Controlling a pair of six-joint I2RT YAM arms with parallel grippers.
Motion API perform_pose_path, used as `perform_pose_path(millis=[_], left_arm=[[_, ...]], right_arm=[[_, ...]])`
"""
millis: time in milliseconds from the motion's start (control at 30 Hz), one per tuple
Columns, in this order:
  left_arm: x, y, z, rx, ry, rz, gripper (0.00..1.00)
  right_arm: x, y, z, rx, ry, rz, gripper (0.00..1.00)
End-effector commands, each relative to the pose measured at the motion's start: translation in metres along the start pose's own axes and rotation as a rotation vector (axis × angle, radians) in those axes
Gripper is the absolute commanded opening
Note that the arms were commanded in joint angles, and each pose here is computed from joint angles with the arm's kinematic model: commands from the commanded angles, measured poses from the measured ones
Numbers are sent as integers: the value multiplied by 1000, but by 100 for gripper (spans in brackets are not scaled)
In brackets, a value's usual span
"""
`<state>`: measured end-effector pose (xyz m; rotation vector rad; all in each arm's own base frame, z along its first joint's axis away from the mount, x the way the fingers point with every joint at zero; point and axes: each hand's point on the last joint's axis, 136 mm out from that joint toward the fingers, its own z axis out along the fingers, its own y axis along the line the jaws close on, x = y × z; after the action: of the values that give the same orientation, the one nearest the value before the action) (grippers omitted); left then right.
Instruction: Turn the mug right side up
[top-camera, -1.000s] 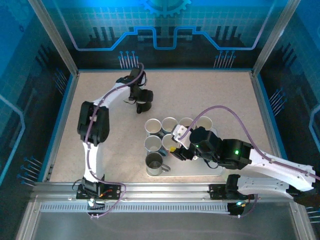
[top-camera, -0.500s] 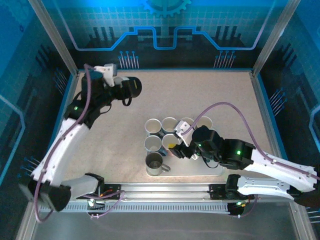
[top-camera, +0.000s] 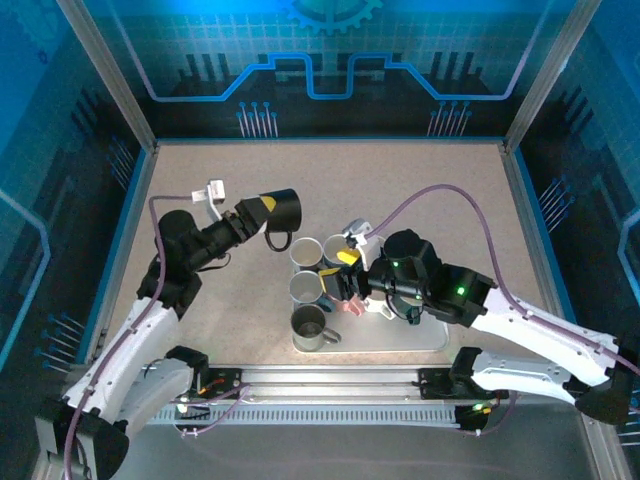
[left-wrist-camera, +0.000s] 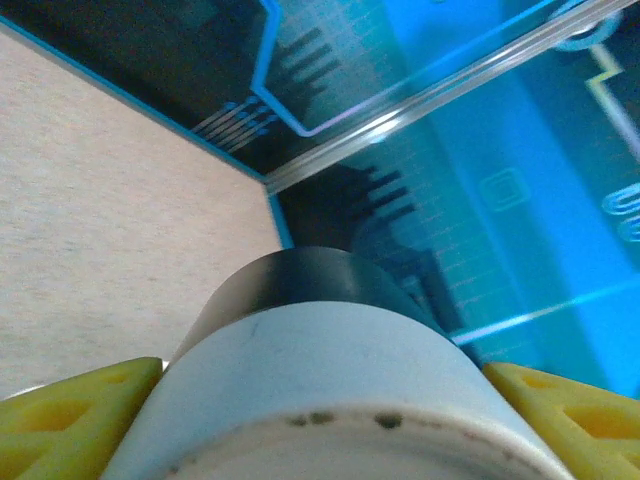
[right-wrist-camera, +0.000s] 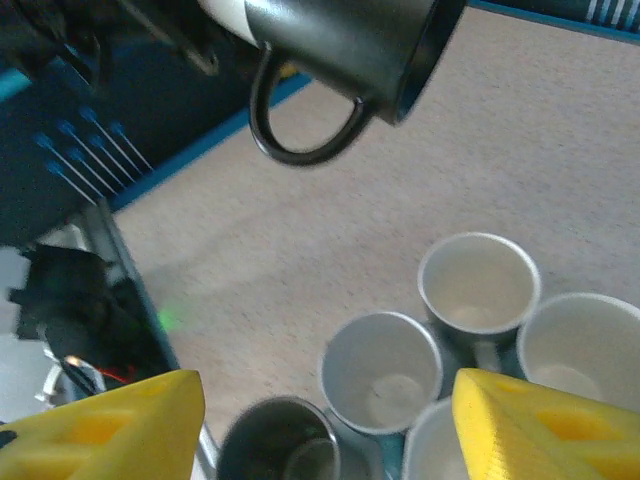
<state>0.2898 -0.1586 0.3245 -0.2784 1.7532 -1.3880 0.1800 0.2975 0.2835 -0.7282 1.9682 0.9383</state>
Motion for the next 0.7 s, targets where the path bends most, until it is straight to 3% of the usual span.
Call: perform_pose_path(millis=[0,167,300,667], left_arm=[[-18,-95,-31,370,-83,36,57],[-13,-110,-47,459,-98,78,57],[-8,-110,-50,472,-86,81,58],[0,-113,-54,508,-54,62,61]], right_arm=[[-26,28,-3,-228,-102,135,69],[-40,38,5,-398,-154,275,73],[-54,56,9,-528,-172,289,75],[-62,61,33,-572,-152,307,77]])
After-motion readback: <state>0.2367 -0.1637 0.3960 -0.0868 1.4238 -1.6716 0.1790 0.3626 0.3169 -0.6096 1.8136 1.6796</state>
